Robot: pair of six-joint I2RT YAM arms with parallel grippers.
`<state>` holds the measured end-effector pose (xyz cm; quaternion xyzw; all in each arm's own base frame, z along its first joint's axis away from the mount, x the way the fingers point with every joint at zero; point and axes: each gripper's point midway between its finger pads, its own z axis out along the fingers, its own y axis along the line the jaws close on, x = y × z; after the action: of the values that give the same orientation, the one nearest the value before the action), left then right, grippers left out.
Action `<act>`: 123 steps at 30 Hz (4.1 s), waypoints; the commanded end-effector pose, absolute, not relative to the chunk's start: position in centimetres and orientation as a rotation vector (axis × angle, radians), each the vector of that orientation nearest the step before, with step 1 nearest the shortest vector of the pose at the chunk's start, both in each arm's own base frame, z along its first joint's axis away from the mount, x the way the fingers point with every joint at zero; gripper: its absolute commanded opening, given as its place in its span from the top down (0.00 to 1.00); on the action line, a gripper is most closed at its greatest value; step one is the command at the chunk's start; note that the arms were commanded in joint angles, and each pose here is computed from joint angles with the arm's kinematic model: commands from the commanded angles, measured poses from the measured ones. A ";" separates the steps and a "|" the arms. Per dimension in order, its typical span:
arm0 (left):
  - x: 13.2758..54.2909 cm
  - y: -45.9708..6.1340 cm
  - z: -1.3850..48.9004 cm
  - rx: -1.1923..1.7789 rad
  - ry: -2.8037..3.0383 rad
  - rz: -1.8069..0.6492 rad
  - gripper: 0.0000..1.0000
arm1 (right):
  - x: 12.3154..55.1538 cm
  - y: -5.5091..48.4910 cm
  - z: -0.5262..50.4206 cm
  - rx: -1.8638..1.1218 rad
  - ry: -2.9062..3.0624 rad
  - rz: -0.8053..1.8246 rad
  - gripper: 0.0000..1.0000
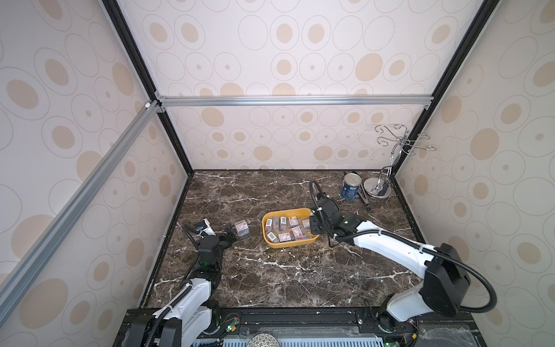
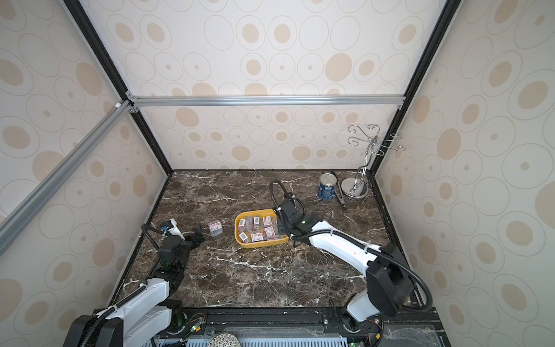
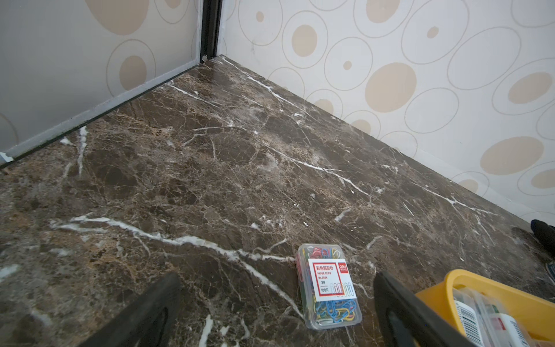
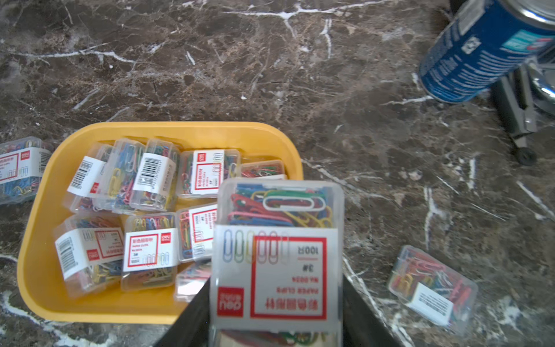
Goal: Take the paper clips out of the storage box
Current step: Pick up the boxed paper clips from the storage box, then place the boxed paper clips at the center of the board, then pick up the boxed paper clips from the storage box.
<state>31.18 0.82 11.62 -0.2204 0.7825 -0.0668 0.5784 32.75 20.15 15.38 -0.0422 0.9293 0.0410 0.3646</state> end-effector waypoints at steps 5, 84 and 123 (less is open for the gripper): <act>31.3 0.9 12.5 -0.524 1.805 -0.152 0.00 | 32.8 13.2 15.2 0.132 2.359 0.094 0.45; 32.9 -1.4 14.3 -0.464 1.848 -0.236 0.09 | 38.2 3.4 8.1 0.377 2.389 -0.022 0.30; 37.1 -27.3 9.4 0.062 2.367 -0.005 0.46 | 38.8 3.7 7.4 0.363 2.447 -0.100 0.30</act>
<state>37.09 -28.14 9.87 0.0360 0.9233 -0.0426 0.3800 38.67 3.71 7.12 0.1387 0.9339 -0.0266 0.3285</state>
